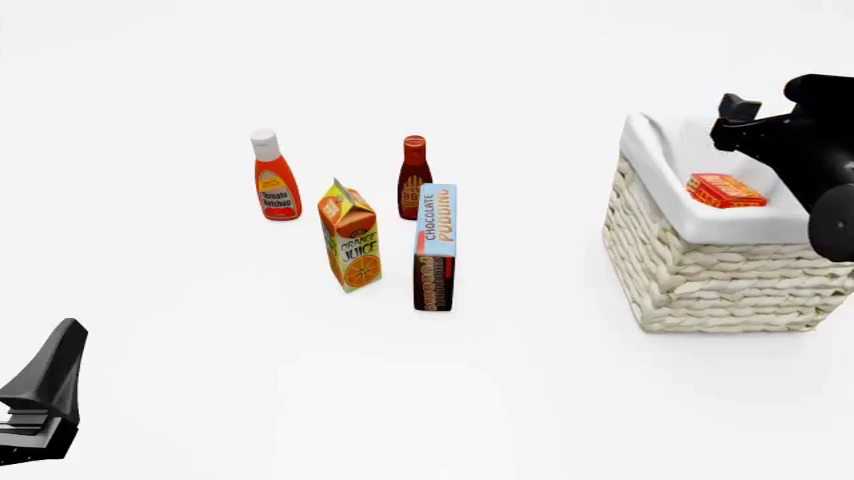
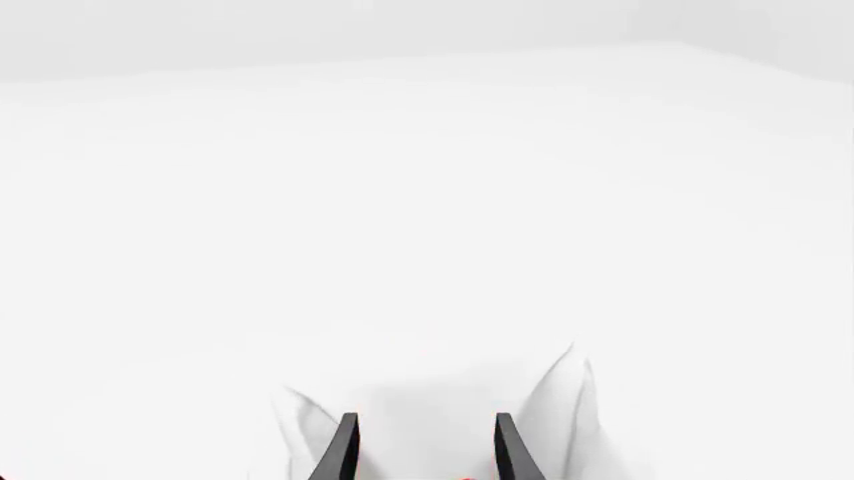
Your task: Pick the butter and place it in the basket.
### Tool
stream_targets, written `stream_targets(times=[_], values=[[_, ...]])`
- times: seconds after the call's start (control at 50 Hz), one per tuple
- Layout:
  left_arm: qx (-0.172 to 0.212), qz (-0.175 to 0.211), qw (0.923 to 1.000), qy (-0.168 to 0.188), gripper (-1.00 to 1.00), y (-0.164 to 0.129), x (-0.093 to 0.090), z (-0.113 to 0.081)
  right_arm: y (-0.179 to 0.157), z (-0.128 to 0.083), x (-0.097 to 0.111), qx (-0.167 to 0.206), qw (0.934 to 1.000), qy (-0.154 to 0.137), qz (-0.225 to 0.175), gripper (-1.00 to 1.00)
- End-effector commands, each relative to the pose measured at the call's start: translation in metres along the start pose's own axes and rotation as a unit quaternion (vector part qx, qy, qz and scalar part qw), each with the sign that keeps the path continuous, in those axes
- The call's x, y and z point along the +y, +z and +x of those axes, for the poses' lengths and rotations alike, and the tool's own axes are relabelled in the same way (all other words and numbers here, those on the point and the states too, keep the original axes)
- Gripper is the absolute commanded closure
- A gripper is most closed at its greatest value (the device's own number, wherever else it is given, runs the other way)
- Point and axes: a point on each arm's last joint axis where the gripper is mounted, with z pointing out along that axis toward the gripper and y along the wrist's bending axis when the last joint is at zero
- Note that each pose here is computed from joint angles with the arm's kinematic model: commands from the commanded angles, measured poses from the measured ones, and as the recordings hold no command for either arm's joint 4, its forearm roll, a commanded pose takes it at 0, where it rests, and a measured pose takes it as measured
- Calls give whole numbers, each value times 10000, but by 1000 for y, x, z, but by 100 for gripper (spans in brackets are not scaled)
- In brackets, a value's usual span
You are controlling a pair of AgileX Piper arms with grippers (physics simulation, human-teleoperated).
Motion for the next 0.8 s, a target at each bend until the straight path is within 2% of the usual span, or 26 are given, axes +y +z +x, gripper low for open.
stream_targets(times=[0.02, 0.24, 0.36, 0.62, 0.64, 0.8], values=[[0, 0, 10000, 0, -100, 0, 0, 0, 0, 0, -1, -16, 10000, 26, 14, -100], [0, 0, 10000, 0, -100, 0, 0, 0, -2, -1, -2, -26, 10000, 49, 22, -100], [0, 0, 10000, 0, -100, 0, 0, 0, -7, -8, 0, -63, 10000, 45, 8, -100], [0, 0, 10000, 0, -100, 0, 0, 0, -30, -33, 4, -197, 9998, 34, -58, -100], [0, 0, 10000, 0, -100, 0, 0, 0, -38, -40, 5, -239, 9997, 14, -77, -100], [0, 0, 10000, 0, -100, 0, 0, 0, -55, -57, 10, -281, 9995, -12, -153, -100]])
